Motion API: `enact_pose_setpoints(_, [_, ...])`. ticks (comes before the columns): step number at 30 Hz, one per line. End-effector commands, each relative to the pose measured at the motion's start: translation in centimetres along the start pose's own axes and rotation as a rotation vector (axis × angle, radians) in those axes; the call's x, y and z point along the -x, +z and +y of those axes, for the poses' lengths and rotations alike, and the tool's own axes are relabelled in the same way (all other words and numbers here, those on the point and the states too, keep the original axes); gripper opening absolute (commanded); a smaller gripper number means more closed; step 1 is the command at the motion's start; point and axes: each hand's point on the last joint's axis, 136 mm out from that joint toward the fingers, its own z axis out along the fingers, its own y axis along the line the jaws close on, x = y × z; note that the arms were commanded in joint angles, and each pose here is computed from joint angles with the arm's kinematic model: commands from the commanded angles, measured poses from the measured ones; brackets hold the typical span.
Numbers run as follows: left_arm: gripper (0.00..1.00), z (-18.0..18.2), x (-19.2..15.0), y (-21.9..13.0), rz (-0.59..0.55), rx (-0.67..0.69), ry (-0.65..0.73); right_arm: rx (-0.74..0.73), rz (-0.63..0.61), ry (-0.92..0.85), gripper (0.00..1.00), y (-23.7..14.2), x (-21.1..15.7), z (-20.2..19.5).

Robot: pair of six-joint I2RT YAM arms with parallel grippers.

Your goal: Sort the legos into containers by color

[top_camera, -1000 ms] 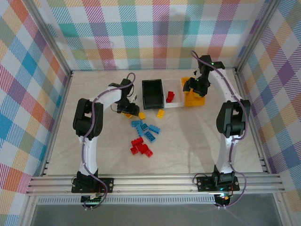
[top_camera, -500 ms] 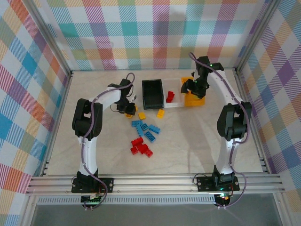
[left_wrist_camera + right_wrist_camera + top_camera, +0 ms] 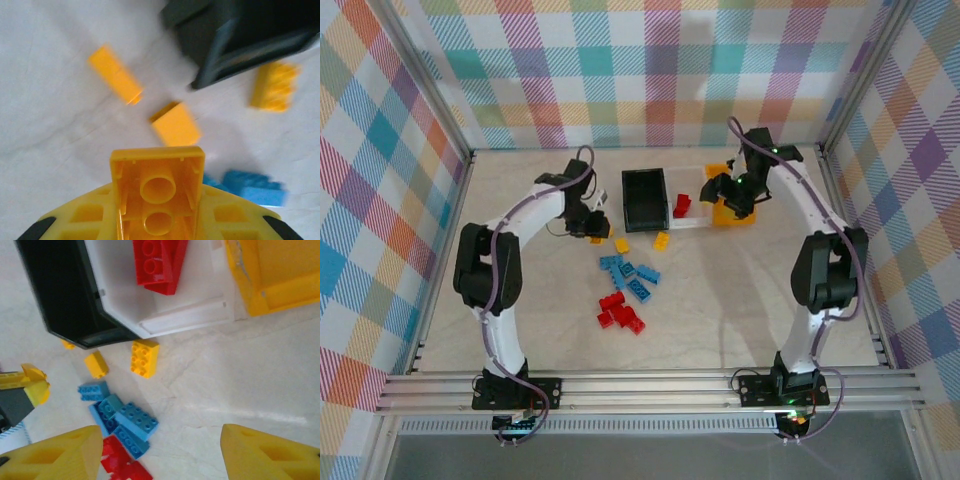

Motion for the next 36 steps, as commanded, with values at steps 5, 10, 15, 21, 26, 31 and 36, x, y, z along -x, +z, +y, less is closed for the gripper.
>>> enact_pose_setpoints(5, [0.20,-12.8,4.4,0.0,-0.037,-0.250,0.016,0.308,-0.192,0.067,0.65,-4.7,-1.4,3.9])
enact_pose_setpoints(10, [0.20,-19.0,8.3,2.5,-0.073,-0.375,-0.004,0.330,-0.217,0.063,0.65,-5.8,-4.1,3.2])
enact_pose_setpoints(15, [0.20,-23.7,11.3,4.9,-0.122,-0.517,-0.076,0.301,-0.244,0.063,0.66,-7.0,-6.4,2.0])
enact_pose_setpoints(21, [0.20,-27.3,13.7,8.0,-0.185,-0.659,-0.185,0.312,-0.234,0.074,0.67,-7.6,-8.9,1.4])
enact_pose_setpoints(26, [0.21,-28.3,14.7,9.4,-0.217,-0.704,-0.258,0.299,-0.230,0.081,0.67,-7.5,-10.0,0.6])
enact_pose_setpoints(31, [0.24,-28.4,15.7,9.6,-0.256,-0.726,-0.297,0.300,-0.221,0.096,0.67,-7.0,-10.0,0.3])
enact_pose_setpoints(36, [0.59,-28.5,16.2,10.2,-0.275,-0.738,-0.320,0.294,-0.218,0.102,0.68,-6.6,-10.2,0.0])
